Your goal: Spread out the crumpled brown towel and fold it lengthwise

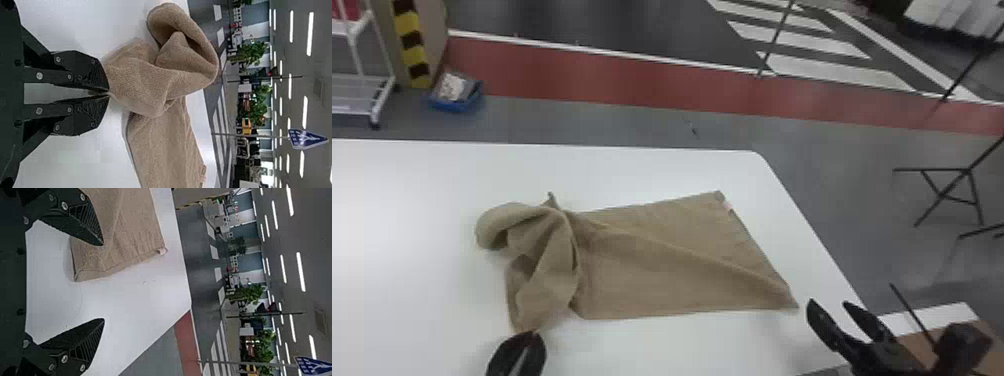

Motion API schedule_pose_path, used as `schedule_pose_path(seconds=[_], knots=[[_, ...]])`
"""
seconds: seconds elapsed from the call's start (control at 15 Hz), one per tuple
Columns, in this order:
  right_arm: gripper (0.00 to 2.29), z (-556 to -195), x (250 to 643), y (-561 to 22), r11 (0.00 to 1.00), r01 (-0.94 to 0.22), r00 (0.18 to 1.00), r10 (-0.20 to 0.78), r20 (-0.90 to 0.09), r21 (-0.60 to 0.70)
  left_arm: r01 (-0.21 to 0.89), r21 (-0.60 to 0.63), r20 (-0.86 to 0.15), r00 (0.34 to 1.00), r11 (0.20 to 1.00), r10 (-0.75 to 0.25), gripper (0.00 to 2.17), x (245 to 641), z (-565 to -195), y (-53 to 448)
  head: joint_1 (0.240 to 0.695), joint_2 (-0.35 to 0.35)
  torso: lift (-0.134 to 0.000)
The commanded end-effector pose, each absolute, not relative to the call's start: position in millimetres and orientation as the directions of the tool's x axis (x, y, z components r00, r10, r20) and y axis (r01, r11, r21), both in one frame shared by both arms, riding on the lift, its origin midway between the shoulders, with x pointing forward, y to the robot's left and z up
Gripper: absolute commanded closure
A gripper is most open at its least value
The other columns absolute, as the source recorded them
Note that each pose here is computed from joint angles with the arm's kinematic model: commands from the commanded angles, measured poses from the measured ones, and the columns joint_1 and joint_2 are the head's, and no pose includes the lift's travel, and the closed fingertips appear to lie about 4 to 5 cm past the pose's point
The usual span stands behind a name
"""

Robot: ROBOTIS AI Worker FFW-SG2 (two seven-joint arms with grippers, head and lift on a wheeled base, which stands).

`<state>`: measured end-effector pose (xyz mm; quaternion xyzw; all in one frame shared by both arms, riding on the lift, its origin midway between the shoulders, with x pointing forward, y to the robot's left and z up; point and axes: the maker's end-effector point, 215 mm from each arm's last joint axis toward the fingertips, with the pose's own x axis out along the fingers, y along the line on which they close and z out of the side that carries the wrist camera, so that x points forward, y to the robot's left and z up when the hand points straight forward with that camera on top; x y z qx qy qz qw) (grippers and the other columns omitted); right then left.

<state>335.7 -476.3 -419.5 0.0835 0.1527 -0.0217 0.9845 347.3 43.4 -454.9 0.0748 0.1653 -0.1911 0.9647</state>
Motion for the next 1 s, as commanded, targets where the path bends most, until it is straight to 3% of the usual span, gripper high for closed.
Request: schedule_pose_path(seconds=[0.0, 0.27, 0.33, 0.47, 0.87, 0.93], knots=[[0.22, -421, 335, -478, 0.985, 0.071, 0.950, -0.019, -0.312, 0.156, 0.388, 0.066, -0.314, 0.883, 0.920, -0.350, 1.00, 349, -438, 43, 0.695, -0.350, -0.128], [0.23, -429, 338, -474, 0.988, 0.065, 0.941, -0.013, -0.337, 0.141, 0.352, -0.005, -0.242, 0.908, 0.936, -0.343, 1.01, 357, -393, 55, 0.695, -0.350, -0.128], [0.26, -430, 340, -473, 0.988, 0.064, 0.941, -0.013, -0.337, 0.140, 0.335, -0.017, -0.228, 0.916, 0.942, -0.329, 1.16, 360, -383, 63, 0.695, -0.350, -0.128], [0.26, -436, 344, -472, 0.988, 0.066, 0.938, -0.012, -0.346, 0.143, 0.327, -0.023, -0.206, 0.923, 0.945, -0.325, 1.18, 363, -366, 72, 0.695, -0.350, -0.128], [0.27, -458, 366, -457, 0.986, 0.059, 0.924, 0.004, -0.381, 0.153, 0.305, -0.028, -0.194, 0.933, 0.952, -0.304, 1.24, 364, -356, 87, 0.695, -0.350, -0.128], [0.38, -461, 368, -455, 0.987, 0.055, 0.921, 0.007, -0.390, 0.148, 0.301, -0.023, -0.196, 0.934, 0.953, -0.300, 1.24, 364, -356, 89, 0.695, -0.350, -0.128]])
